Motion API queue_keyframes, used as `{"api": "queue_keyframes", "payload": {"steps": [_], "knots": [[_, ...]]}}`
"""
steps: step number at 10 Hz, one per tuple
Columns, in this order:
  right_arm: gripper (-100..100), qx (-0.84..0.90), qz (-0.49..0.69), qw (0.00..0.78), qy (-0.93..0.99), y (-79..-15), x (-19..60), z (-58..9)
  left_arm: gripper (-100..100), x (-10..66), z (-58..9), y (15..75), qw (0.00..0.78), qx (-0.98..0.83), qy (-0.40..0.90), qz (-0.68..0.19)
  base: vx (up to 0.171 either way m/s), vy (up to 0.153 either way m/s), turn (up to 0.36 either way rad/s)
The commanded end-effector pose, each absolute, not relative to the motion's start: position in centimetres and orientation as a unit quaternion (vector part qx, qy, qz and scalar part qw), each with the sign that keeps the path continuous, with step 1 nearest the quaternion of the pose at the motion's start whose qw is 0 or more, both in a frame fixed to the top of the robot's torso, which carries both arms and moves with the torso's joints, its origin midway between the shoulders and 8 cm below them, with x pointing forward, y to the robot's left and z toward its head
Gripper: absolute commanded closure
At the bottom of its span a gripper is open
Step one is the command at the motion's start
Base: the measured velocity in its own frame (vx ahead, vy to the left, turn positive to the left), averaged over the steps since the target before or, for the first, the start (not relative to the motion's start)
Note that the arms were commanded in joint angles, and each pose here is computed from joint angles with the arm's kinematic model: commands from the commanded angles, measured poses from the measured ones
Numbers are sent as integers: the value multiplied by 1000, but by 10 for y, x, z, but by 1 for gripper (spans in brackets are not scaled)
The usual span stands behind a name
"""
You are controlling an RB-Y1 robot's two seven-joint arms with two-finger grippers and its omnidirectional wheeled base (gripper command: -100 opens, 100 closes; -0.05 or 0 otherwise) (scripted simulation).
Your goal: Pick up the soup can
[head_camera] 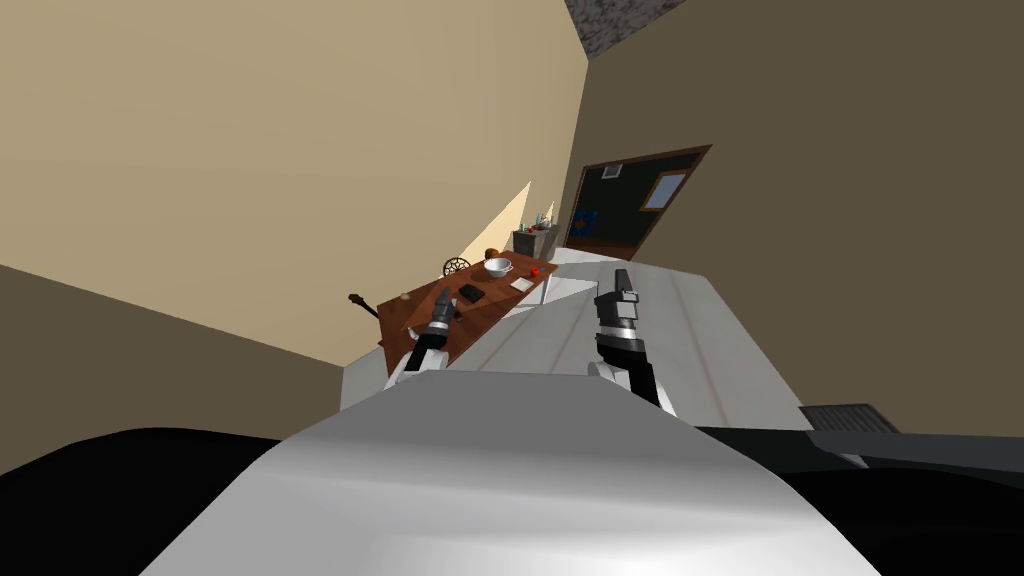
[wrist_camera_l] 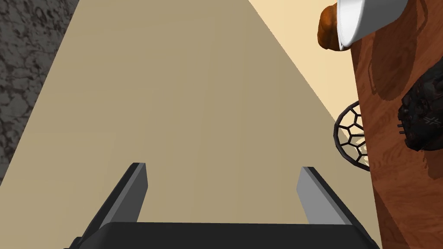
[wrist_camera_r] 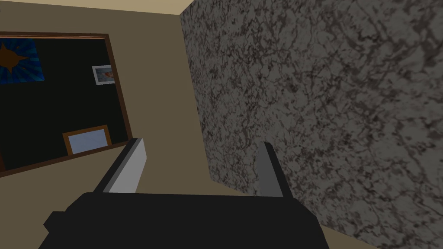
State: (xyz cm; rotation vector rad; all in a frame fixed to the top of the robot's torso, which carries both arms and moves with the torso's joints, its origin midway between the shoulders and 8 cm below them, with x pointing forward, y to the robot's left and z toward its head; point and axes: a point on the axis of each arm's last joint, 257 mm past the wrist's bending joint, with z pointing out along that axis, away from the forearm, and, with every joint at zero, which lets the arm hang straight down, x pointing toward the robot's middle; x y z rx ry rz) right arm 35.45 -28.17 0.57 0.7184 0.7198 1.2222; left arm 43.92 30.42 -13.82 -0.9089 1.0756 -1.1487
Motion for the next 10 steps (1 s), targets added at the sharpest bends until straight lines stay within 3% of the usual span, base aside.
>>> {"api": "queue_keyframes", "payload": {"steps": [1, 10], "knots": [[0, 323, 549, 700, 323, -282, 354, 6, -100, 452, -159, 312, 606, -406, 490, -477, 0, -25, -83], [0, 323, 549, 700, 323, -282, 354, 6, -100, 478, -242, 341, 555, -458, 574, -390, 2, -21, -55]]}}
